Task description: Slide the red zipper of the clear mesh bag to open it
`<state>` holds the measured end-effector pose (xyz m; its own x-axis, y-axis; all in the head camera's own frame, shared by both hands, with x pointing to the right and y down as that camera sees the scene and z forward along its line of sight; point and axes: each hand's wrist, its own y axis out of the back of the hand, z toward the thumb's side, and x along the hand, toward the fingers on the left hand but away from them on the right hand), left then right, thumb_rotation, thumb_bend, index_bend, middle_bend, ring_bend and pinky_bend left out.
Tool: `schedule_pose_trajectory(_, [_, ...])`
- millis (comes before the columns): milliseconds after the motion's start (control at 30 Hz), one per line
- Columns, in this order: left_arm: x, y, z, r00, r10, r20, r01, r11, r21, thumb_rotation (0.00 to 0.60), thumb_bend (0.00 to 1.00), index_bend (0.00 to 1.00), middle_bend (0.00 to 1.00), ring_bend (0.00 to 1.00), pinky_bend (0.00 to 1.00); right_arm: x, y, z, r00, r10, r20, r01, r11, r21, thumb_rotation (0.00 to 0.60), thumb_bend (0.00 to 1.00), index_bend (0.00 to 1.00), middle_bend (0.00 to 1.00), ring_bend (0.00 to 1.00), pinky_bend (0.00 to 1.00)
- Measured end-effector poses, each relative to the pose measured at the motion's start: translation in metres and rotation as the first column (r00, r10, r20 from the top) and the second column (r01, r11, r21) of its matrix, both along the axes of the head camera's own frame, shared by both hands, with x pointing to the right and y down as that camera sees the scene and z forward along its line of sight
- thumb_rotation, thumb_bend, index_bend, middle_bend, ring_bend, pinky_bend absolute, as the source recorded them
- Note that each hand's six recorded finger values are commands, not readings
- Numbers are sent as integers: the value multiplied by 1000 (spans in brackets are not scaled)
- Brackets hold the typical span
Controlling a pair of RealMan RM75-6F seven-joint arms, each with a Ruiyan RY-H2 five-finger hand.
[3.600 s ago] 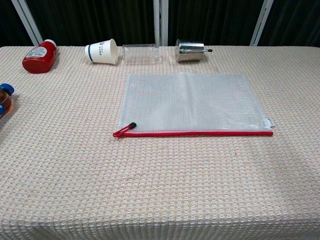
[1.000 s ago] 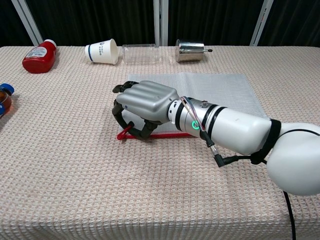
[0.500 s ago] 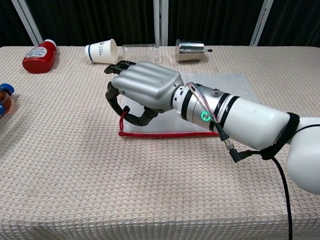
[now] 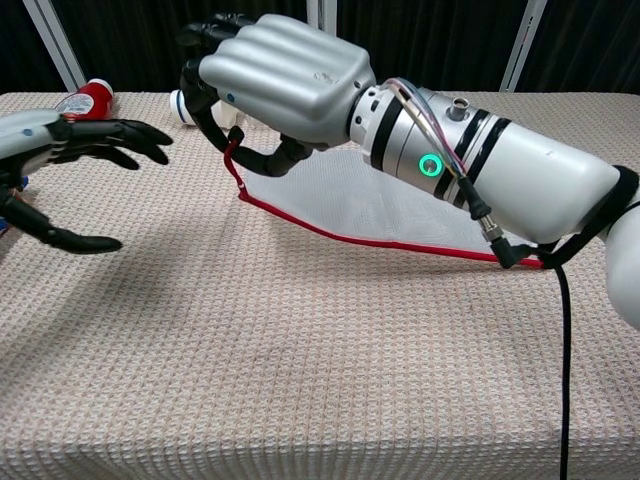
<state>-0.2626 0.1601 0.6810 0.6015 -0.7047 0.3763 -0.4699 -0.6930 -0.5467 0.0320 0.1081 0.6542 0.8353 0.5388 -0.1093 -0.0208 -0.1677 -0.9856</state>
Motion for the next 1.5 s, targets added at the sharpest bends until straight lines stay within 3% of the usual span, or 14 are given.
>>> schedule_pose_trajectory(200, [36,-10,14,996,32,-83,-34,999,-14,600,161,282,110,112,170,2,-4,-10,1000,6,21,-6,1000,23,600,504,867,245,0,0])
schedule_pose_trajectory(500, [62,-24,25,990,6,-144,-7,1000,-5,600,166,286,110,112,170,4,-4,-14,1000,5,30,-6,1000,24,600,505,875,247,0,0])
schedule_pose_trajectory(900, [80,-30,39,970,-47,-238,27,996,-87,600,208,403,117,112,170,5,-6,-18,999,7,52,-8,1000,27,600,509,876,247,0,0])
schedule_pose_trajectory(1500, [84,-31,50,954,-90,-285,60,992,-111,600,264,482,136,112,170,7,-7,-19,998,14,56,-16,1000,20,600,508,877,247,0,0])
